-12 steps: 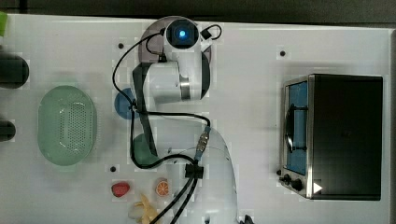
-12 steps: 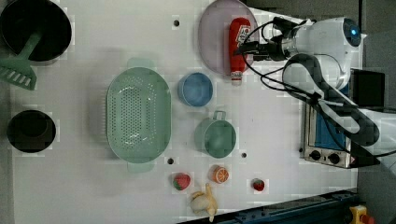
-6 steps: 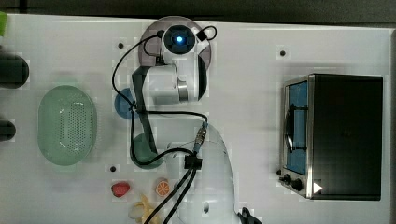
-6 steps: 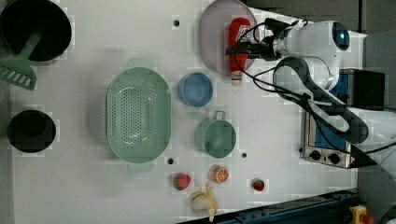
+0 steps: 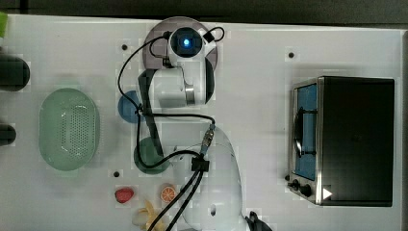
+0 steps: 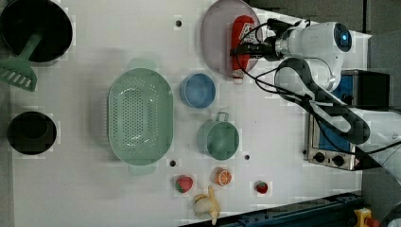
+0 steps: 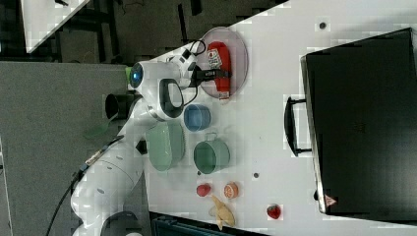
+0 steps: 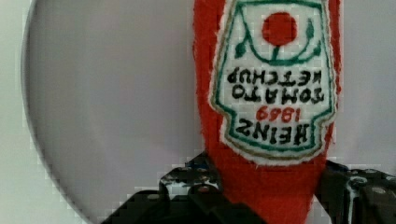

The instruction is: Pick ketchup from plate and place it on table.

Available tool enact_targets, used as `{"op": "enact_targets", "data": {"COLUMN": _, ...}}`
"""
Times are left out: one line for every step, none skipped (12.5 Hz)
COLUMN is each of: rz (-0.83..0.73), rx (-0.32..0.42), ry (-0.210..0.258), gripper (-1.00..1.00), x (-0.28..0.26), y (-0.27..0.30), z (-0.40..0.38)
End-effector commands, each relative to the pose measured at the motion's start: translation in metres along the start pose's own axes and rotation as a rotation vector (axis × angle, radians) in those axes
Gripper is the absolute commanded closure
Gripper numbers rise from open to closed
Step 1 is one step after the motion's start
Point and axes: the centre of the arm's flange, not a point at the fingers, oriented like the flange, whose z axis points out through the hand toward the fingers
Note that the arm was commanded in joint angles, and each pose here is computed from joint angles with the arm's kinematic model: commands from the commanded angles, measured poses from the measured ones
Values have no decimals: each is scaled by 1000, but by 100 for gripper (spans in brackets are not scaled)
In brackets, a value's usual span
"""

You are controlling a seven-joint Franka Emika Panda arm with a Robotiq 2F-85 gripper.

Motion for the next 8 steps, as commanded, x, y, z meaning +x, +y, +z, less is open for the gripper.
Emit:
{"op": "enact_targets", "data": {"rz": -4, "rx": 8, "ry": 67, "gripper": -16, "x": 19, "y": -4, "z": -35}}
{"op": "enact_targets", "data": {"rz": 14, "rx": 8, "ry": 80, "gripper": -16, "x": 24, "y": -3, "z": -50}}
{"op": "enact_targets", "data": {"rz": 35, "rx": 5, "ry": 86, "gripper": -16, "x": 27, "y": -2, "z": -69}}
{"op": "enact_targets", "data": {"rz": 63, "rx": -1, "ry": 83, "gripper": -16, "x": 29, "y": 0, "z": -90}}
{"op": "enact_targets", "data": {"rz": 87, "rx": -10, "ry": 79, "gripper": -16, "x": 30, "y": 4, "z": -115}}
{"op": "enact_targets", "data": {"rz": 101, "rx": -17, "ry": 84, "gripper": -16, "x": 30, "y": 9, "z": -142}}
{"op": "enact_targets", "data": {"rz": 112, "rx": -22, "ry": 92, "gripper": -16, "x": 30, "y": 14, "z": -170}}
{"op": "enact_targets", "data": {"rz": 128, "rx": -20, "ry": 99, "gripper": -16, "x": 28, "y": 21, "z": -197}}
